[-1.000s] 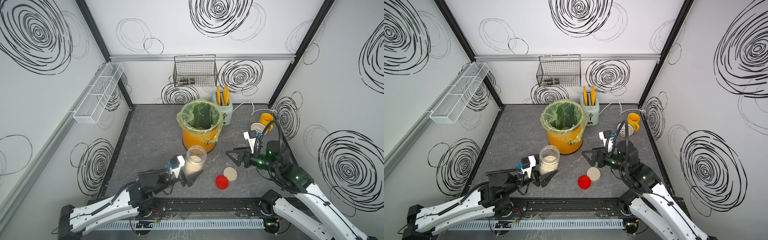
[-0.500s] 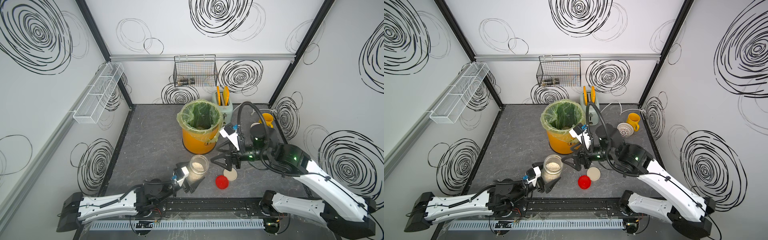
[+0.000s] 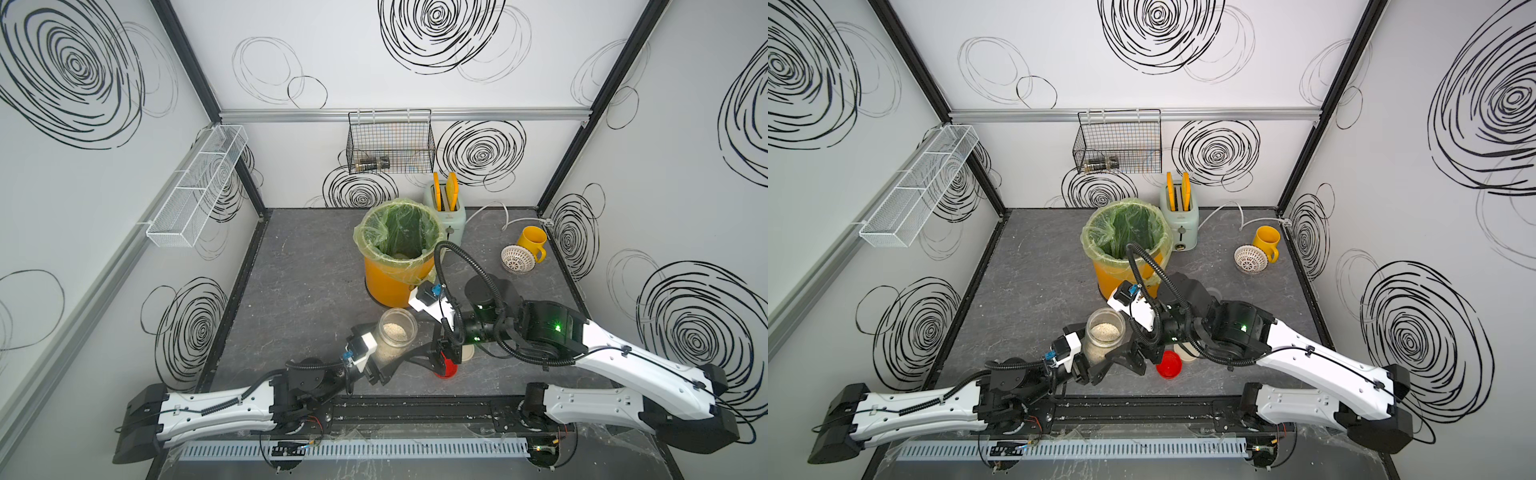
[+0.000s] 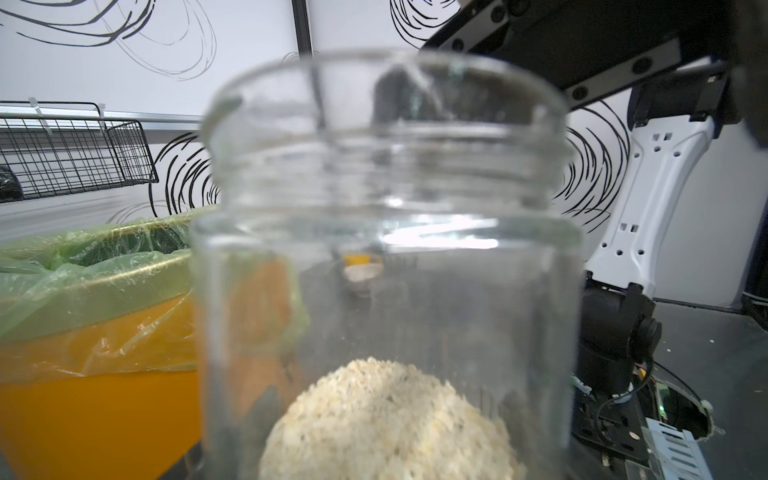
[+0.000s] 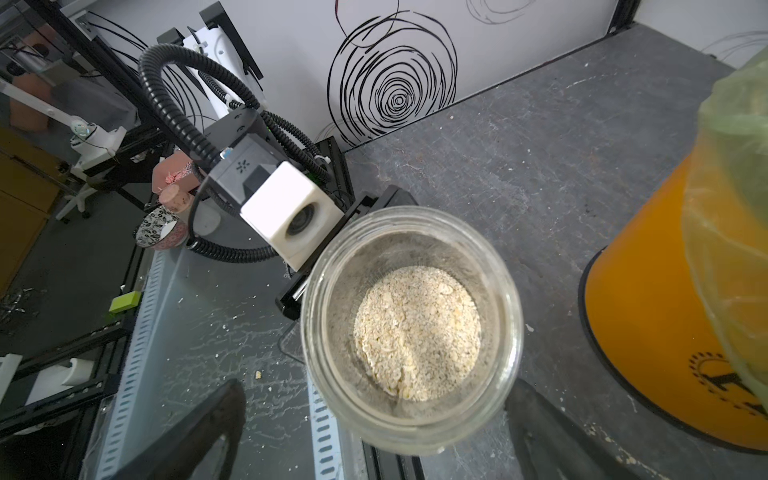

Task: Empty expired oatmeal from jars
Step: Place the jar at the center of the board.

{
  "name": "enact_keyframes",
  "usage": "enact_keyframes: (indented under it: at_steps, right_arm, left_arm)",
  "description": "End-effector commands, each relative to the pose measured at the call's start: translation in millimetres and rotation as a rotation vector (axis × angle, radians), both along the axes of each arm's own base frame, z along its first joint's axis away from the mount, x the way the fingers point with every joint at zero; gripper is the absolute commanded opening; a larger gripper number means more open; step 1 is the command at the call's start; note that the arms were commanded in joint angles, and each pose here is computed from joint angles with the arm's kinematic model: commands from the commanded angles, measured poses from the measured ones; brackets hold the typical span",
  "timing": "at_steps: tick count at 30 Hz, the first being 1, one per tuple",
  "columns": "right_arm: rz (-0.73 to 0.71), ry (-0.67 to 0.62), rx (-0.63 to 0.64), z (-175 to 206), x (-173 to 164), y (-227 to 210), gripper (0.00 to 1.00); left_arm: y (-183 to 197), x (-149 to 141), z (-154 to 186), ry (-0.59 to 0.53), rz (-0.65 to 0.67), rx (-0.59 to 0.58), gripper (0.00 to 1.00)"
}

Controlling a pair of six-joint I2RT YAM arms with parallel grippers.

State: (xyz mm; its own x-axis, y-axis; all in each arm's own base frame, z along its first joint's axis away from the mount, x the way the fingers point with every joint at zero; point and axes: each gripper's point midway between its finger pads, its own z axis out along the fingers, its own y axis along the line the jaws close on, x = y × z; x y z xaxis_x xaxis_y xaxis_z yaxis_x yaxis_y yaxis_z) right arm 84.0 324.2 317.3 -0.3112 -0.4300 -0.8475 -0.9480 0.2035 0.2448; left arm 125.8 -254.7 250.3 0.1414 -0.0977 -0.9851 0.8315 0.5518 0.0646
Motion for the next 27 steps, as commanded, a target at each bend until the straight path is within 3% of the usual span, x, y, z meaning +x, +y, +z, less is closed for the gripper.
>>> enact_keyframes:
  at_steps: [1,10,18,22,24,25,27]
  right_arm:
    - [-0.002,-0.138,0.1,10.3,10.1,14.1,0.98]
    - [0.057,-0.109,0.143,-4.2,11.3,42.9,0.98]
    - [0.099,-0.014,0.13,-16.5,1.8,44.1,0.75]
    - [0.078,0.002,0.136,-12.6,5.4,43.2,0.48]
    - [0.049,0.018,0.127,-12.4,12.4,43.1,0.3]
    - [0.031,0.032,0.121,-13.7,17.9,42.0,0.27]
    - [-0.003,0.061,0.116,-17.0,28.7,38.7,0.14]
  left_arm:
    - [12.6,-7.8,51.8,-0.055,-0.017,-0.197,0.0]
    - [11.0,-13.1,56.7,-0.063,-0.038,-0.194,0.0]
    - [14.6,-10.1,56.9,-0.064,-0.01,-0.195,0.0]
    - [12.5,-6.6,55.7,-0.057,0.007,-0.182,0.0]
    - [13.0,-2.0,53.5,-0.045,0.035,-0.168,0.16]
    - [13.8,0.6,52.3,-0.039,0.051,-0.162,0.33]
    - [16.6,4.7,49.1,-0.02,0.077,-0.161,0.76]
